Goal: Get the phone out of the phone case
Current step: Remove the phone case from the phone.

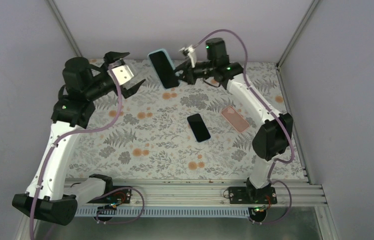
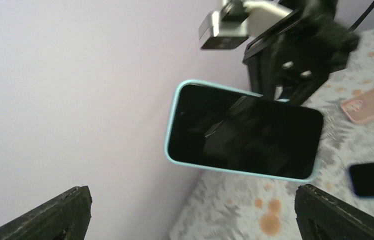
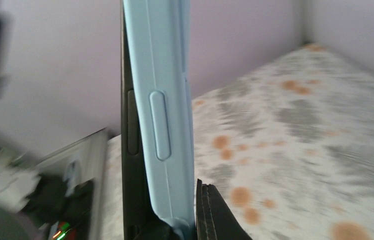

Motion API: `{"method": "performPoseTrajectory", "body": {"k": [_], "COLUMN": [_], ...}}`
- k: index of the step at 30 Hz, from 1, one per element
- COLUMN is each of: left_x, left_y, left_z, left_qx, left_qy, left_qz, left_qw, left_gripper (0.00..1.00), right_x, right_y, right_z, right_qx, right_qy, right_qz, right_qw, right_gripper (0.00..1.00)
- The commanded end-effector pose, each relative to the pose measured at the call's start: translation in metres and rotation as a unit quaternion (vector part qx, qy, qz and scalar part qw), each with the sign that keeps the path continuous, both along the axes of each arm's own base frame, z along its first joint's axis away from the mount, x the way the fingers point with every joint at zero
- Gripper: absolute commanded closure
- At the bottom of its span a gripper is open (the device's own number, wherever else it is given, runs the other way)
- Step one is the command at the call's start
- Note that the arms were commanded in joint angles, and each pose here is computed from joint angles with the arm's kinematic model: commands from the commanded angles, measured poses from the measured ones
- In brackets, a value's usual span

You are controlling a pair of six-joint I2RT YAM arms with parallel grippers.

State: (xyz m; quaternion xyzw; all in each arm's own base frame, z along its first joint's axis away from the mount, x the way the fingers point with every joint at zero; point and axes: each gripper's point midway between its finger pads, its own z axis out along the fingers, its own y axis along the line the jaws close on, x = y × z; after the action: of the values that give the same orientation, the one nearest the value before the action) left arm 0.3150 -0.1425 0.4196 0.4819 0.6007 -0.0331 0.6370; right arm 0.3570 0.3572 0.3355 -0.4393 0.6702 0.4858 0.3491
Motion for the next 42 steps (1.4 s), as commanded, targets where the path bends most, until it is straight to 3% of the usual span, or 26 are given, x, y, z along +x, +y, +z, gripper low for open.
{"method": "performPoseTrajectory", "body": {"k": [1,9,16,26,42], "left_x": [0.022,0.062,0.103,0.135,0.122], "left_y": [-0.024,-0.098,-0.127,-0.115,-0.097], "left_z": [0.030,0.022,-0.006,-0.042,-0.032], "left_qx": [-0.008,0.002,-0.021,-0.027,-0.060], "left_qy": [-0.108,-0.161,-0.145,-0.137,-0.127], "left_qz": [0.033,0.039,0.067,0.138,0.118], "left_qw": [0.994,0.986,0.987,0.981,0.983], "left_gripper": [0.00,0.00,0.00,0.00,0.01], "right_x": [0.079,0.121,0.127,0.124,0.121], "right_y": [-0.023,-0.017,-0.011,-0.008,-0.002], "right_z": [0.033,0.052,0.058,0.061,0.055], "right_qx": [0.023,0.033,0.043,0.056,0.056], "right_qy": [-0.030,-0.055,-0.050,-0.042,-0.036], "right_qz": [-0.157,-0.220,-0.217,-0.203,-0.183], "right_qw": [0.987,0.973,0.974,0.977,0.981], "right_gripper": [0.97,0.97,0.97,0.97,0.97]}}
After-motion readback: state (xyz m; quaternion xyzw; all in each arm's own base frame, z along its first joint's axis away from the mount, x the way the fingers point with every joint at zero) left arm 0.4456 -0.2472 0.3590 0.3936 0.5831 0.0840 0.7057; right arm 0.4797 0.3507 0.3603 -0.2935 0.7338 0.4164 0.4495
